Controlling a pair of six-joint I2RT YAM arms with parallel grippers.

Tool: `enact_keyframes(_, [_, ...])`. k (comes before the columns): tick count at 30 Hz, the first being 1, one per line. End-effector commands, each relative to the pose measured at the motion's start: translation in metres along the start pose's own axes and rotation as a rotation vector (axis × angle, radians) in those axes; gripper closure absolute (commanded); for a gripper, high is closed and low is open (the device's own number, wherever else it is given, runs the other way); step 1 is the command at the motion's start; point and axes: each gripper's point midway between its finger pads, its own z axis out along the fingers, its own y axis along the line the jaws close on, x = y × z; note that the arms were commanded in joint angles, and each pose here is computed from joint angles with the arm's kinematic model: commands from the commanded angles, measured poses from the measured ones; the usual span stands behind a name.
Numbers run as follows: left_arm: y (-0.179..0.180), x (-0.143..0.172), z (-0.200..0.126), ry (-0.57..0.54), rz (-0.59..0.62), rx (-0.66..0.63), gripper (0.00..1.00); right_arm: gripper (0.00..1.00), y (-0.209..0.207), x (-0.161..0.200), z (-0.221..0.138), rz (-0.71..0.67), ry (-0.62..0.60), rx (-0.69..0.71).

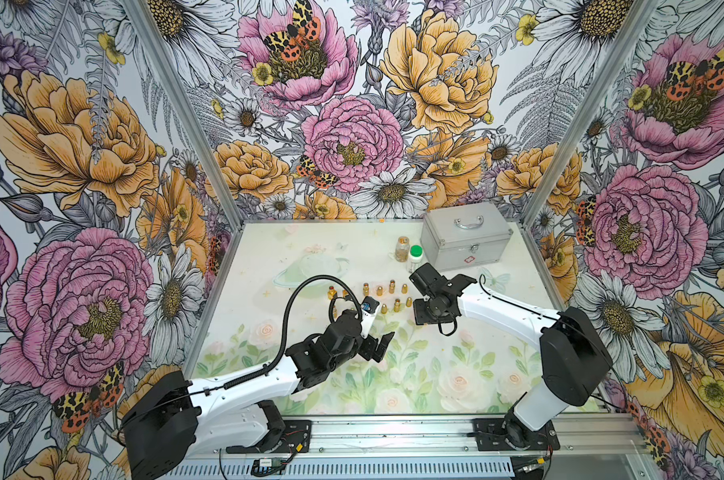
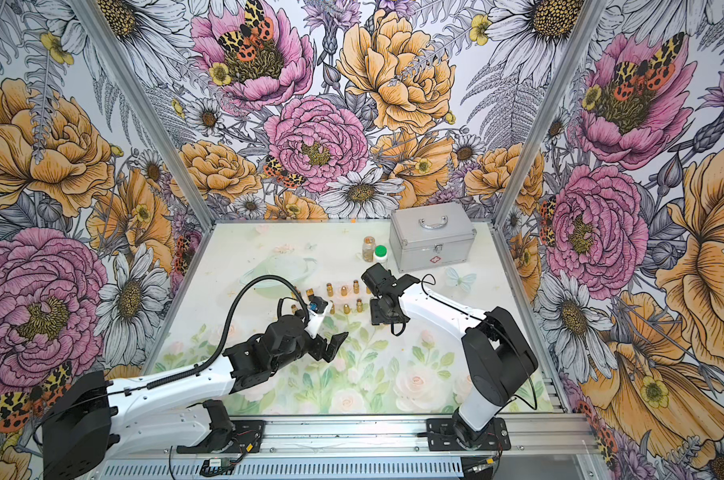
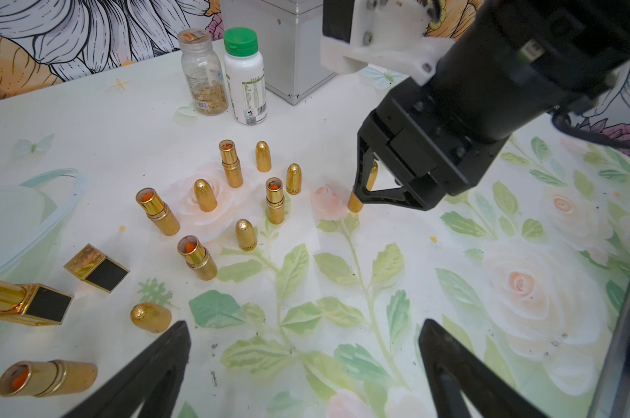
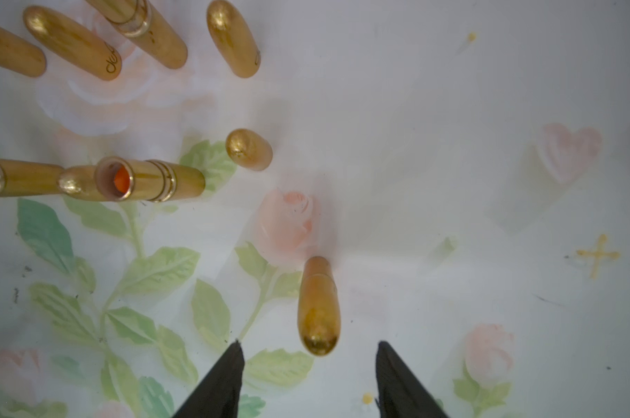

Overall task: Open the lipstick cap
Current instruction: Pick up the lipstick at the center of the board.

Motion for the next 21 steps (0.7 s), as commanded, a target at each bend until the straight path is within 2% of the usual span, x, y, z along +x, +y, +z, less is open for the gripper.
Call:
enact_keyframes(1, [-0.002,-0.024,-0.001,-0.062,0.011,-0.011,0.02,0.46,0.006,-0.007,0.013,0.013,-0.011,-0.027])
enact_keyframes(7, [0.0,-0.023,-0.001,-0.066,0.011,-0.023,0.01,0.53,-0.007,-0.01,0.027,0.012,-0.014,0.048])
enact_keyframes(21, [0.006,-0.022,-0.003,-0.079,-0.001,-0.05,0.01,0.65,-0.006,-0.018,0.039,0.003,-0.023,0.05])
